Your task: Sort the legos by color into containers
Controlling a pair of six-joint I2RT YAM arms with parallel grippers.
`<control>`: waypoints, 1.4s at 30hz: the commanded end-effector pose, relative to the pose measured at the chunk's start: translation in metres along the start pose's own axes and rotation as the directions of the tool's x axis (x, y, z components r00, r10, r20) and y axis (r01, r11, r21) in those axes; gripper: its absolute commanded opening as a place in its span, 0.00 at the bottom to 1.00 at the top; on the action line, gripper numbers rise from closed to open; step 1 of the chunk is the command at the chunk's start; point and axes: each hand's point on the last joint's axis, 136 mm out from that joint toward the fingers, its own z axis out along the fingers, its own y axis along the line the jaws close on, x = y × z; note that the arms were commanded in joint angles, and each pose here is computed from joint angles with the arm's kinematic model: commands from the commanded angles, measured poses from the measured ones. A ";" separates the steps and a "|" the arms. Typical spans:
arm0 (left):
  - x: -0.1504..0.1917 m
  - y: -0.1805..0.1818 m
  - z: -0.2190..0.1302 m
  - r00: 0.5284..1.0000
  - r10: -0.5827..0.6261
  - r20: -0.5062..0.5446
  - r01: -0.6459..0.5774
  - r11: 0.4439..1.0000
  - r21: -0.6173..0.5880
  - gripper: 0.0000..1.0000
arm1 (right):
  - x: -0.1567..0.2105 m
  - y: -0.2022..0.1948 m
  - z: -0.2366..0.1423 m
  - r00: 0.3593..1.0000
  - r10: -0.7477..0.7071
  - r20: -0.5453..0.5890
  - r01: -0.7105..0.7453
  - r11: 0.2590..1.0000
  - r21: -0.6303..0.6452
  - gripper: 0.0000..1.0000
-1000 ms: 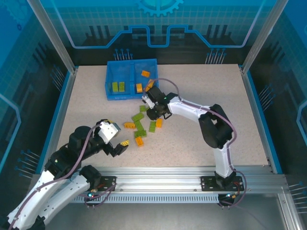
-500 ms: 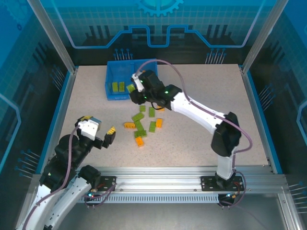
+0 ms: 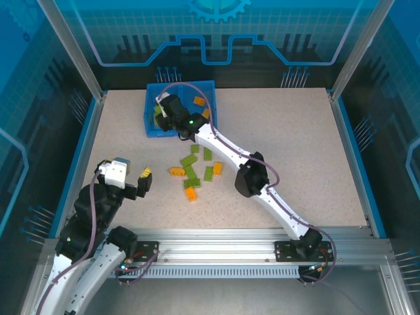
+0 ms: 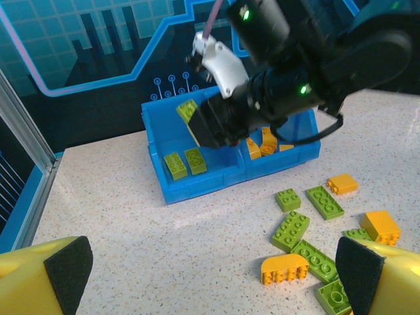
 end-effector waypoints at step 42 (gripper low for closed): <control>0.042 -0.016 0.063 0.705 -0.584 -0.402 0.506 0.812 -0.292 0.99 | -0.048 0.000 -0.266 0.998 0.063 0.007 -0.057 0.936 -0.348 0.69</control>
